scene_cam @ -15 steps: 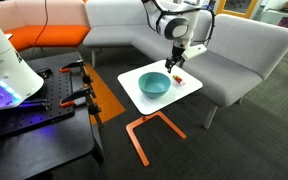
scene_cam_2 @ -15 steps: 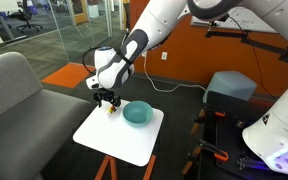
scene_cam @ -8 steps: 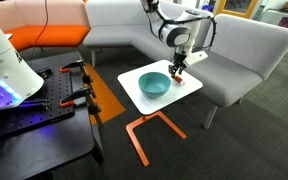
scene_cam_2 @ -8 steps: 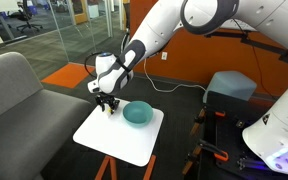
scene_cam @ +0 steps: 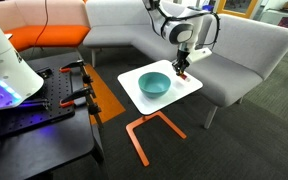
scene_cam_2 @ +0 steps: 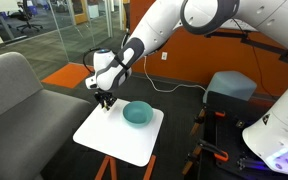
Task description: Pick up the object and put it in the bowl
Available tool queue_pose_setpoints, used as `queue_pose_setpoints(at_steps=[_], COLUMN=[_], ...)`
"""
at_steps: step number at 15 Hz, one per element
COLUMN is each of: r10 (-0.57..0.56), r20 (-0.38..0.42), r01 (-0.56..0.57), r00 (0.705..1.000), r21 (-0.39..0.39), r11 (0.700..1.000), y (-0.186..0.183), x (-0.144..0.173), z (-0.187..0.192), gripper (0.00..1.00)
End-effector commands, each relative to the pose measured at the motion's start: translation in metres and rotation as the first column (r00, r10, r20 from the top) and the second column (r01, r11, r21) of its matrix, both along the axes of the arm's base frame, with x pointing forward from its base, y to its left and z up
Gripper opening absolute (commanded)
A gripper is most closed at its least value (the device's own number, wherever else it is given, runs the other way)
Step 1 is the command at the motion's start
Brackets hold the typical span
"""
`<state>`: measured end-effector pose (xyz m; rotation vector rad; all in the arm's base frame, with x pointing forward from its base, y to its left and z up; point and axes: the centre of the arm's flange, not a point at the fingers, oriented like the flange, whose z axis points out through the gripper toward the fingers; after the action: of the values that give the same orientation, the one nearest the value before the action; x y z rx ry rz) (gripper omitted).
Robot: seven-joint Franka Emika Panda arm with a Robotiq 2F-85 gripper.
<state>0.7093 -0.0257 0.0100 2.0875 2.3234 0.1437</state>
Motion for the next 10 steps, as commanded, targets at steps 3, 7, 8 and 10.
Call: queue_pose_setpoints(at_steps=[3, 7, 8, 10], r10=[-0.073, -0.104, -0.117, -0.149], r20=[-0.069, -0.080, -0.076, -0.060], r01=[0.071, 0.102, 0.115, 0.149], r00=[0.995, 0.991, 0.990, 0.987], r21=[-0.042, -0.037, -0.026, -0.013], r11=[0.997, 0.994, 0.993, 0.989], y=[0.015, 0.015, 0.015, 0.014], x=[-0.020, -0.055, -0.068, -0.092], z=[0.064, 0.075, 0.075, 0.076], gripper=[0.08, 0.08, 0.08, 0.08])
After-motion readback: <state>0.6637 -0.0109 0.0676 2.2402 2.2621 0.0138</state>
